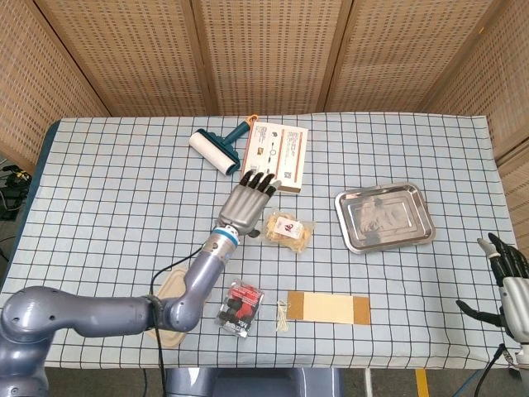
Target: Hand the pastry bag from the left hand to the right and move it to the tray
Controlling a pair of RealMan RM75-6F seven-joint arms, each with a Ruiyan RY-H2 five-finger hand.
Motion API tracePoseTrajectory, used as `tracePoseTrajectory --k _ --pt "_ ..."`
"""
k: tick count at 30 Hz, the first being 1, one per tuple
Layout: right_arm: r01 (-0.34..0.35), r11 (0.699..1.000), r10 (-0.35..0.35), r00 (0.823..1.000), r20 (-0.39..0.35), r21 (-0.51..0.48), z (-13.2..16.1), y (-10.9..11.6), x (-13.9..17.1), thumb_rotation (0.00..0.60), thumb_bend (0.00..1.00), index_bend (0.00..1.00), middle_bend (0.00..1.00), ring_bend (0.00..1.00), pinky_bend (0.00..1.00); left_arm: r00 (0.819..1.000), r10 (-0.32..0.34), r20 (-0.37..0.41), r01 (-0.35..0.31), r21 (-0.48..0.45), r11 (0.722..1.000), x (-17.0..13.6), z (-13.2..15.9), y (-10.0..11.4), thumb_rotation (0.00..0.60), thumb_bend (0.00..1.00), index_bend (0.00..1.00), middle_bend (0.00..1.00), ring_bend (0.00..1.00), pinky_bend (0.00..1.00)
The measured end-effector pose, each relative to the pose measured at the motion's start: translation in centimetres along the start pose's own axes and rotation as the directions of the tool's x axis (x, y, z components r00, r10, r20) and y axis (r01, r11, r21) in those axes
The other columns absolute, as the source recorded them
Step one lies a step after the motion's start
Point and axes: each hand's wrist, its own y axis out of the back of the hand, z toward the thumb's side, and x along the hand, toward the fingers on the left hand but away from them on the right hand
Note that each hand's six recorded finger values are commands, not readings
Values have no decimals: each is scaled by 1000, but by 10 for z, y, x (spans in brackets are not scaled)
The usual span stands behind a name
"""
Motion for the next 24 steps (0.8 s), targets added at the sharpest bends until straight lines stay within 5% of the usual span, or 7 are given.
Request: tracePoseTrajectory --k 6,11,17,24 --pt "1 999 -1 1000 7 38 4 -5 -1 600 87 25 0 0 0 995 53 -82 -46 94 995 -61 -78 15 600 0 0 0 0 0" --pt "3 998 -4 1000 12 67 6 -9 -3 600 88 22 0 0 0 980 128 -153 -109 128 986 -122 -136 8 600 0 0 0 0 0" --pt "-12 994 11 1000 7 107 13 -21 -6 600 87 23 0 0 0 948 164 -272 -145 87 985 -215 -198 -13 600 0 0 0 0 0" --pt "-32 991 37 999 -37 128 36 -38 -14 600 85 18 0 0 0 915 163 -369 -172 8 985 -285 -229 -28 600 0 0 0 0 0"
